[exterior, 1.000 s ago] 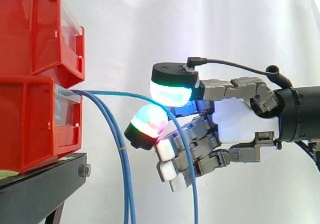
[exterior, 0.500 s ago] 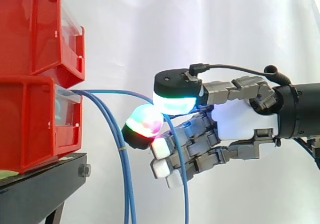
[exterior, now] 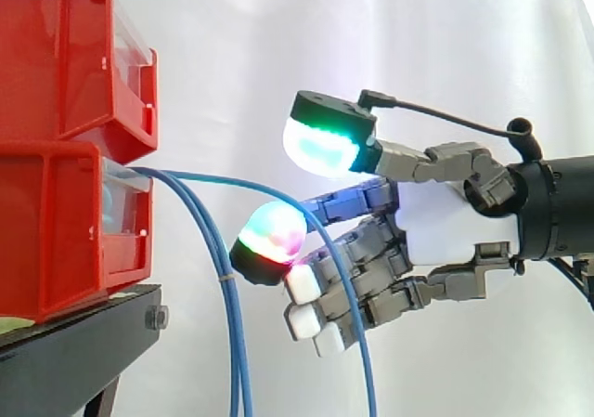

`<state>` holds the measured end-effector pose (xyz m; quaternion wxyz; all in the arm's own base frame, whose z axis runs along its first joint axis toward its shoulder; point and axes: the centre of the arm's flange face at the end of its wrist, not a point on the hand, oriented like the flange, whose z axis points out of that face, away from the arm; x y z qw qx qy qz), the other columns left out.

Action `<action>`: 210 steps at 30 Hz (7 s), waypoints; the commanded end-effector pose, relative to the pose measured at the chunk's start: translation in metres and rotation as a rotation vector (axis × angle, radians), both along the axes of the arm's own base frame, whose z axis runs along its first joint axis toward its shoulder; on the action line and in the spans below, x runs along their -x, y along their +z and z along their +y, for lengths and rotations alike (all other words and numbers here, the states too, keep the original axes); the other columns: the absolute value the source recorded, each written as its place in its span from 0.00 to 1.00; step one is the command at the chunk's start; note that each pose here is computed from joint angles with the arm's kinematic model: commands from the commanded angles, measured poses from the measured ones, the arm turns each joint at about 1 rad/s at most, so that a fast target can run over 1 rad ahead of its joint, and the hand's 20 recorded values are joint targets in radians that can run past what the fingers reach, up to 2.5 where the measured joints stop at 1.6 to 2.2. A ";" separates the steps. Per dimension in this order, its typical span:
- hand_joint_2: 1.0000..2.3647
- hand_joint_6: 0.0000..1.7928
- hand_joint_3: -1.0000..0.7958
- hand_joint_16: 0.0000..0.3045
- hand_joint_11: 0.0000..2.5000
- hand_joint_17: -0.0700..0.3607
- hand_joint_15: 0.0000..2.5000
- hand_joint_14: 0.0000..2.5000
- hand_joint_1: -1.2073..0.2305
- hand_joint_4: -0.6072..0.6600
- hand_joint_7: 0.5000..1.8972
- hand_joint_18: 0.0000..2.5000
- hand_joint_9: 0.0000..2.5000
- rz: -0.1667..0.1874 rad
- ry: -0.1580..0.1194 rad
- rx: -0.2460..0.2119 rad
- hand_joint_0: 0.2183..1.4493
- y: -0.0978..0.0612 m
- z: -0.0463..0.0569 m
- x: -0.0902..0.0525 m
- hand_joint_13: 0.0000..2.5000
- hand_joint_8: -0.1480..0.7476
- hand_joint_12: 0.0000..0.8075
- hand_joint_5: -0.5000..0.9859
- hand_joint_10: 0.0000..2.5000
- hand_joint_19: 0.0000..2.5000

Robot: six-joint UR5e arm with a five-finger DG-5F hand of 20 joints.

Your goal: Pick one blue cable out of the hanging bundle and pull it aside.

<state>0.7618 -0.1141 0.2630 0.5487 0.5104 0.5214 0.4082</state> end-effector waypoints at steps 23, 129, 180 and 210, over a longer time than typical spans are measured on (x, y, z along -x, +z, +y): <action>0.01 0.48 0.34 0.16 0.21 0.42 0.24 0.01 0.59 0.52 0.32 0.18 0.35 -0.008 -0.001 0.008 0.29 0.008 -0.001 0.001 0.27 0.49 0.46 0.24 0.01 0.27; 0.00 0.51 0.28 0.17 0.22 0.43 0.22 0.01 0.30 0.53 0.35 0.26 0.35 0.011 0.003 0.023 0.23 0.007 0.001 0.002 0.29 0.51 0.48 0.23 0.01 0.24; 0.00 0.53 0.28 0.14 0.32 0.39 0.22 0.01 0.24 0.39 0.58 0.24 0.39 0.028 0.000 0.024 0.48 0.006 -0.002 0.005 0.29 0.46 0.43 0.23 0.01 0.23; 0.00 0.54 0.30 0.13 0.27 0.37 0.22 0.01 0.24 0.23 0.58 0.23 0.38 0.032 0.005 -0.011 0.51 0.006 0.000 0.005 0.29 0.38 0.40 0.23 0.01 0.24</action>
